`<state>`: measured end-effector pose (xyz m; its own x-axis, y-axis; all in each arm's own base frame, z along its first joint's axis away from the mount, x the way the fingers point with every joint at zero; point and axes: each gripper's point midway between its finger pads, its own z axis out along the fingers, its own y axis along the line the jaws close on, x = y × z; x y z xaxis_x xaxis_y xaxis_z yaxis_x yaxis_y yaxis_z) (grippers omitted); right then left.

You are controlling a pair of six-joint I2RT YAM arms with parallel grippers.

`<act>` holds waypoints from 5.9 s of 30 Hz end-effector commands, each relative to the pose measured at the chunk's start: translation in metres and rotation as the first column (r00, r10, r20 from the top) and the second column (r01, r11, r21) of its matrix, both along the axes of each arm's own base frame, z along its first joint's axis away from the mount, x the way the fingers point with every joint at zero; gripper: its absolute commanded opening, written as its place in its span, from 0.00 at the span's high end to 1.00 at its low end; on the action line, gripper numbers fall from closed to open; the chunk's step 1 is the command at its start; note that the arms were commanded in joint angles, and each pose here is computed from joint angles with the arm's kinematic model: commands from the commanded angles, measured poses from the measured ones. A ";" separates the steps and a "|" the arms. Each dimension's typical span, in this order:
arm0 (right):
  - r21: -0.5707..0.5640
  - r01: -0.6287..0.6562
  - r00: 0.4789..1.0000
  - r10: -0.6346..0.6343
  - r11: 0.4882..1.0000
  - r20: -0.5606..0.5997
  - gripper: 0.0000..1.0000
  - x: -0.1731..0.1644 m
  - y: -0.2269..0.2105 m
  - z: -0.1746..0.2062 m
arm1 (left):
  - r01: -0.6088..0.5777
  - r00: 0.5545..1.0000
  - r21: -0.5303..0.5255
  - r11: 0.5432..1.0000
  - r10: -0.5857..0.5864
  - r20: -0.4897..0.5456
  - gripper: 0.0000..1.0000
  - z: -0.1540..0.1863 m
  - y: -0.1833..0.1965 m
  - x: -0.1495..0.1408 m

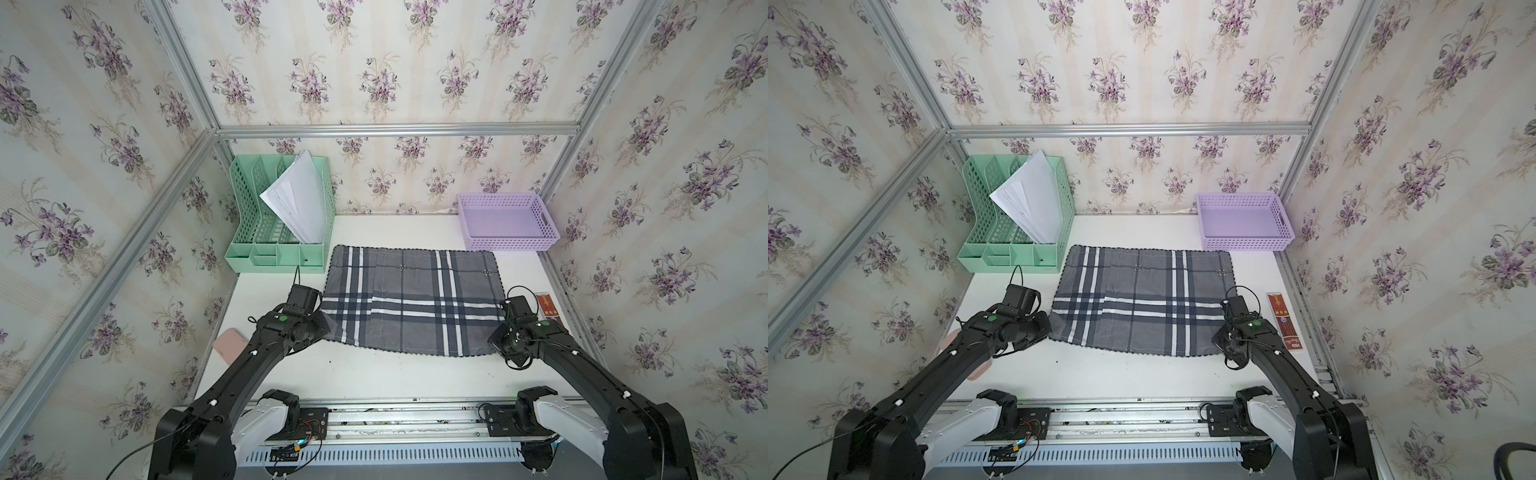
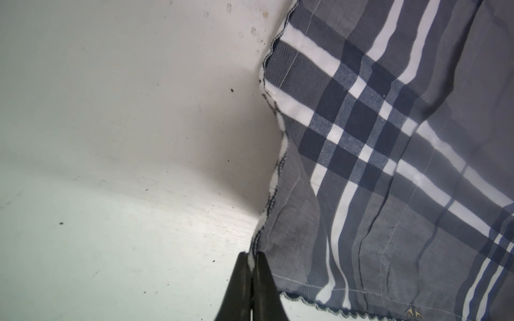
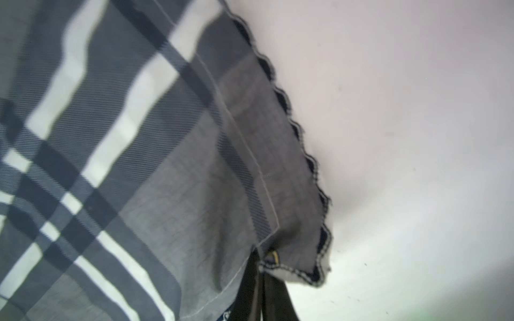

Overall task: Roll up the pillowcase
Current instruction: Fold the pillowcase, then adjust the pillowcase at the center of the board.

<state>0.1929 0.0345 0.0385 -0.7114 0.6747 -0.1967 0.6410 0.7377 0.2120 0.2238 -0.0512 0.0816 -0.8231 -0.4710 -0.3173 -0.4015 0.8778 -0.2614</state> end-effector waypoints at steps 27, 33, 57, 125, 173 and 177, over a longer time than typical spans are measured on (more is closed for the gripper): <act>-0.308 -0.155 0.833 0.292 0.939 0.471 1.00 0.189 -0.020 0.132 | 0.130 0.966 0.245 0.961 -0.178 0.187 1.00 0.104 -0.002 0.132; -0.377 -0.189 0.826 0.354 0.907 0.438 1.00 0.227 -0.022 0.128 | 0.170 0.969 0.290 0.942 -0.213 0.123 1.00 0.084 -0.001 0.170; -0.461 -0.235 0.830 0.423 0.856 0.364 1.00 0.293 -0.023 0.080 | 0.255 0.959 0.447 0.857 -0.282 -0.007 1.00 0.049 0.008 0.261; -0.217 -0.353 0.934 0.357 0.910 -0.020 0.74 0.201 -0.021 -0.045 | 0.371 0.922 0.257 0.892 -0.323 -0.212 0.56 -0.073 -0.031 0.259; 0.076 -0.598 0.785 0.562 0.798 0.261 0.48 0.135 0.131 0.020 | 0.409 0.912 0.187 0.893 -0.407 -0.052 0.26 -0.051 -0.093 0.273; 0.114 -0.615 0.776 0.573 0.780 0.263 0.50 0.118 0.135 0.005 | 0.470 0.881 0.198 0.860 -0.469 -0.056 0.30 -0.061 -0.114 0.283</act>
<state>0.3134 0.1638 0.0445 -0.9412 0.1805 -0.2856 0.0426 0.9020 0.4297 0.4985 -0.1509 0.0218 -0.9396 -0.0084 -0.3422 0.0104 0.9985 -0.0530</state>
